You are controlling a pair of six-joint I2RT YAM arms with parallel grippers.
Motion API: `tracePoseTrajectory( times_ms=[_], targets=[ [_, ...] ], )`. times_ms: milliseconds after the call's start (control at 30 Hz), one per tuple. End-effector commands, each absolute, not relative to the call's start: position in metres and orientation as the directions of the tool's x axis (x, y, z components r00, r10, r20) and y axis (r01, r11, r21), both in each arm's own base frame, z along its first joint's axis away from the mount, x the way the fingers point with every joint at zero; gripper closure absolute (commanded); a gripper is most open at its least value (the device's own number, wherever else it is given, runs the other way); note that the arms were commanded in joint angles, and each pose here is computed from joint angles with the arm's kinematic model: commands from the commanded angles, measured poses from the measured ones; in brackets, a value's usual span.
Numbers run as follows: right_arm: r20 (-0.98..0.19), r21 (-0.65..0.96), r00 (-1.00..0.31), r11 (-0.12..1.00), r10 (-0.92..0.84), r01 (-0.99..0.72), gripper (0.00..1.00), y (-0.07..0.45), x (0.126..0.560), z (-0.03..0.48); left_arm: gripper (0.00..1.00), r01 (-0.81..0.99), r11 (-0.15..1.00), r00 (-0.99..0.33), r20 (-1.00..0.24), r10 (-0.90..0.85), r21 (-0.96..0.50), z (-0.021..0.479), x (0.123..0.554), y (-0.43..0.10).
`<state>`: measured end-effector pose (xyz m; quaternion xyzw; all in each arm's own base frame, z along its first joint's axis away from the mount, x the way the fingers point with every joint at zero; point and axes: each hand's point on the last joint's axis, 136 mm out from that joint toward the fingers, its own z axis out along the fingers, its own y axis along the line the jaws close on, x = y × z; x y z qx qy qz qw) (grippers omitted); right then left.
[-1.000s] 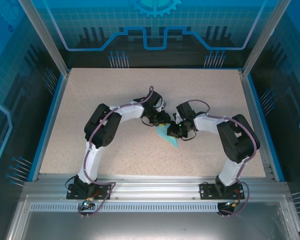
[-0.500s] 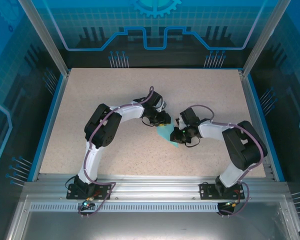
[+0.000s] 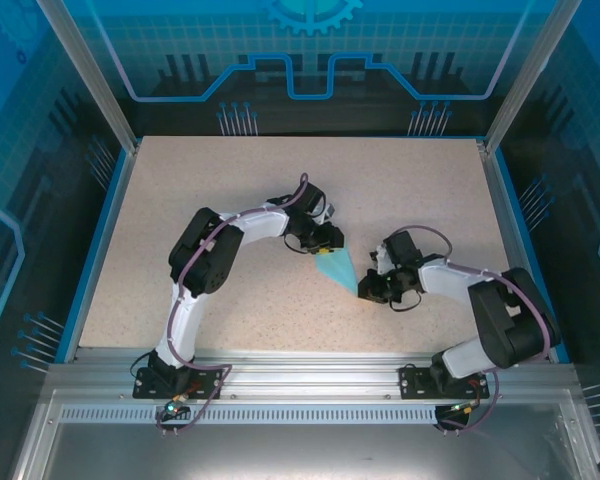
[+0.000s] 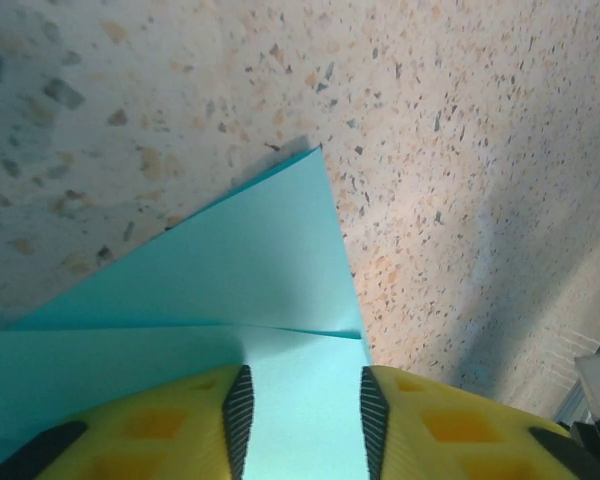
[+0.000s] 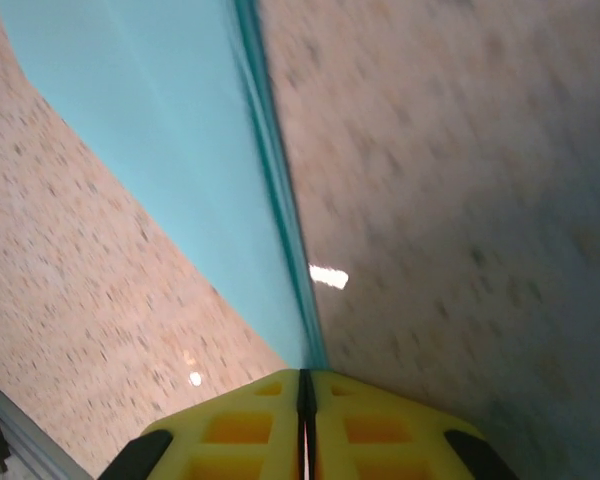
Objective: Fold a paper plane with a square sheet of paper (fold left side to right side)
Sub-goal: Fourth fold the wing at the center of the table, then turn over the paper at the center of the table.
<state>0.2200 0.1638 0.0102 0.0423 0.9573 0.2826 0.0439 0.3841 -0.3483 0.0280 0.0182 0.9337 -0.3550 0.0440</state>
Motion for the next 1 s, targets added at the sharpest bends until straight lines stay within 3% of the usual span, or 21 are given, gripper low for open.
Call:
tracePoseTrajectory(
  times_ms=[0, 167, 367, 667, 967],
  targets=[
    [0.002, 0.515, -0.996, 0.853, 0.095, 0.082, 0.88, 0.146, 0.191, 0.014, 0.56, 0.056, 0.740, -0.989, -0.141, -0.053, -0.670, 0.066, 0.398, -0.329],
    [-0.220, 0.521, -0.965, 0.854, 0.143, 0.008, 0.73, 0.135, 0.228, 0.056, 0.43, 0.076, 0.738, -0.971, -0.217, -0.097, -0.670, 0.102, 0.398, -0.310],
    [-0.392, 0.544, -0.904, 0.835, 0.167, -0.081, 0.54, 0.134, 0.254, 0.096, 0.37, 0.017, 0.735, -0.973, -0.181, -0.145, -0.678, 0.085, 0.382, -0.296],
    [-0.406, 0.569, -0.899, 0.815, 0.166, -0.106, 0.53, 0.137, 0.248, 0.098, 0.39, -0.033, 0.657, -0.982, -0.097, -0.161, -0.753, 0.053, 0.385, -0.319],
    [-0.398, 0.570, -0.903, 0.815, 0.163, -0.104, 0.53, 0.136, 0.244, 0.094, 0.48, -0.051, 0.632, -0.985, -0.064, -0.158, -0.773, 0.037, 0.390, -0.333]
  ],
)
